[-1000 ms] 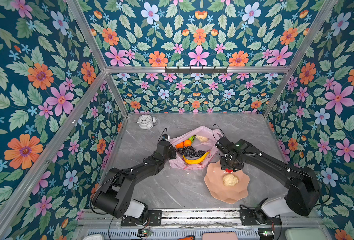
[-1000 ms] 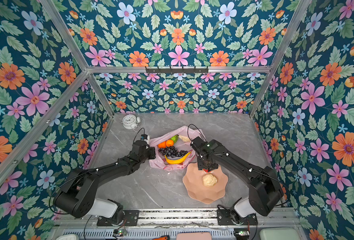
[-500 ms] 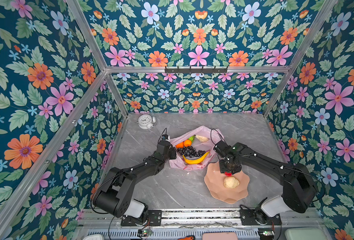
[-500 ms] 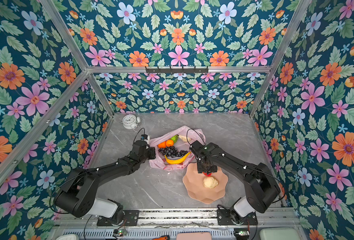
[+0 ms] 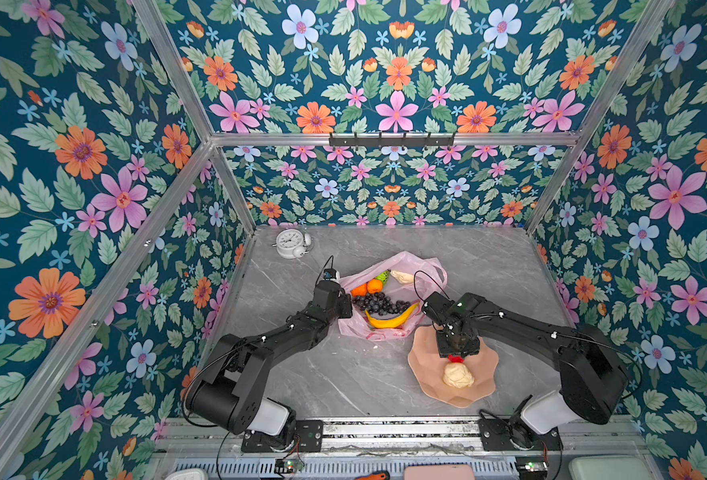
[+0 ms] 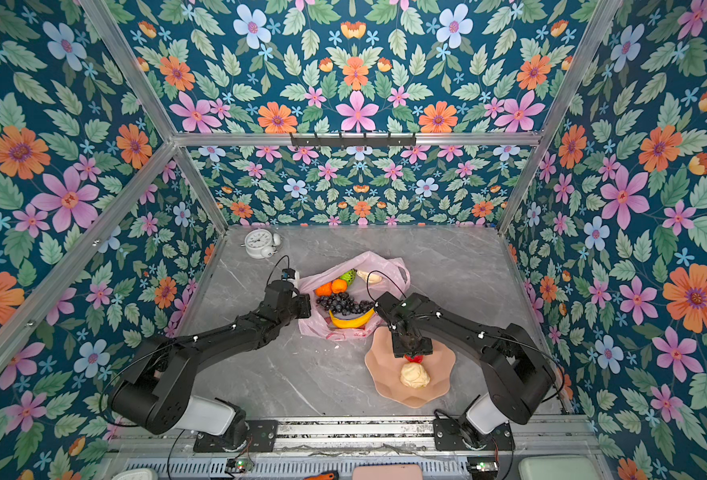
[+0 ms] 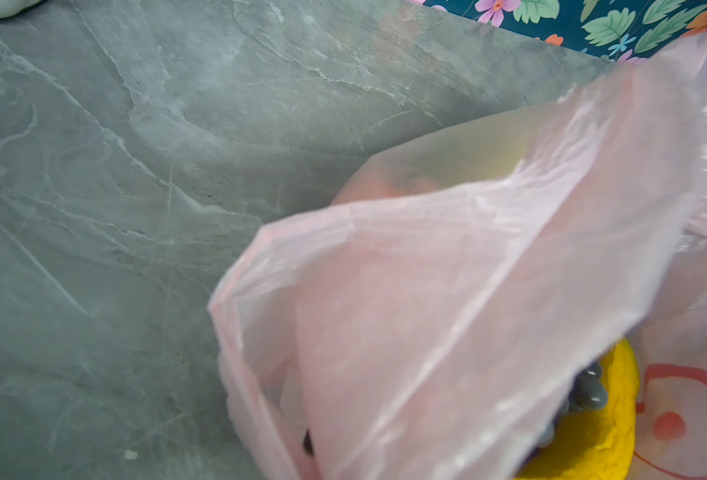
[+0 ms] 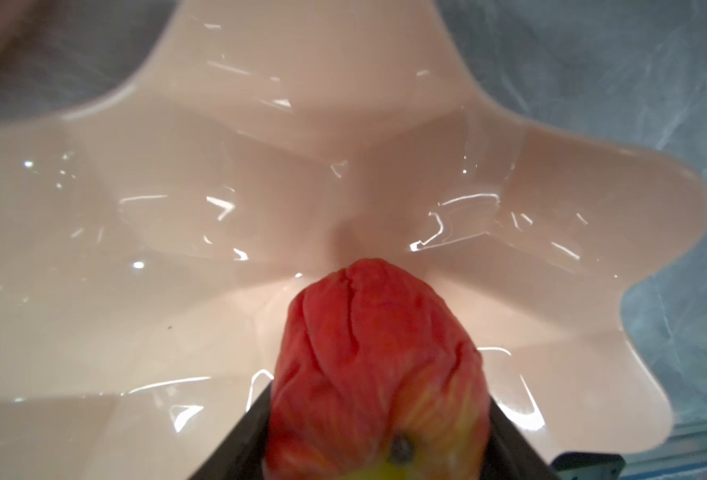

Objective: Take the fake fruits out of the plastic bag
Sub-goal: 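Carry the red apple onto the pink plate and release it, then reach the right gripper into the bag toward the grapes and orange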

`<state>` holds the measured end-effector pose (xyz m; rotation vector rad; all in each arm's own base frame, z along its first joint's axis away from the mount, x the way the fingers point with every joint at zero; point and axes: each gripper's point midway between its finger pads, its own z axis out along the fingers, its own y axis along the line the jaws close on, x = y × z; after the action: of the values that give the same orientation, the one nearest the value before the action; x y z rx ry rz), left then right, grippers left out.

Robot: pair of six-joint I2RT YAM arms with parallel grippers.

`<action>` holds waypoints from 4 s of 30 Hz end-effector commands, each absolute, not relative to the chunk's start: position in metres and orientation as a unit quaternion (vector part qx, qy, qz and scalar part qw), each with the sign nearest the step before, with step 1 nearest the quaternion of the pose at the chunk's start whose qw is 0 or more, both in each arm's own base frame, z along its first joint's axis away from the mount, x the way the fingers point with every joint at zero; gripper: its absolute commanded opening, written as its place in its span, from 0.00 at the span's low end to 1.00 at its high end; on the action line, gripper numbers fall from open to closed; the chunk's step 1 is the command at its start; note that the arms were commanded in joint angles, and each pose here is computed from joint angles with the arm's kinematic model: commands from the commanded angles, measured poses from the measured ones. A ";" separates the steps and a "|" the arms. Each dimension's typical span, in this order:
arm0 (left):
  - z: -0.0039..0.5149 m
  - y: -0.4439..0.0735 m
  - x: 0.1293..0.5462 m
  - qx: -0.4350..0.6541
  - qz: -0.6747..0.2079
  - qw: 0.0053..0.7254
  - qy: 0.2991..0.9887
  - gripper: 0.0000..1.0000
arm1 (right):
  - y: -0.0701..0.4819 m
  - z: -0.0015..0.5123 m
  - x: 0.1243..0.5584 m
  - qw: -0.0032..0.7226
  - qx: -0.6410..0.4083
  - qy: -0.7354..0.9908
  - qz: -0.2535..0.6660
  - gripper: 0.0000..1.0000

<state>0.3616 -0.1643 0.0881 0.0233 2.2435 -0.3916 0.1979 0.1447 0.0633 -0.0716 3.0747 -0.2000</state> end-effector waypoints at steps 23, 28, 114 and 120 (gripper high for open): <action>0.089 -0.166 0.364 0.012 -0.157 0.421 0.893 0.00 | 0.141 0.052 0.179 -0.002 -0.009 0.997 -0.077 0.71; 0.090 -0.165 0.365 0.011 -0.154 0.422 0.893 0.00 | 0.140 0.055 0.180 0.002 -0.005 0.997 -0.076 0.73; 0.122 -0.170 0.359 0.030 -0.177 0.460 0.870 0.00 | 0.289 0.072 0.509 0.360 -0.399 0.836 -0.111 0.81; 0.121 -0.169 0.359 0.029 -0.177 0.459 0.870 0.00 | 0.283 0.052 0.515 0.331 -0.398 0.849 -0.101 0.83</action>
<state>0.3579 -0.1680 0.1171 0.0532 2.1622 -0.4324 0.5215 0.2863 0.0702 -0.9993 2.1560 -0.2939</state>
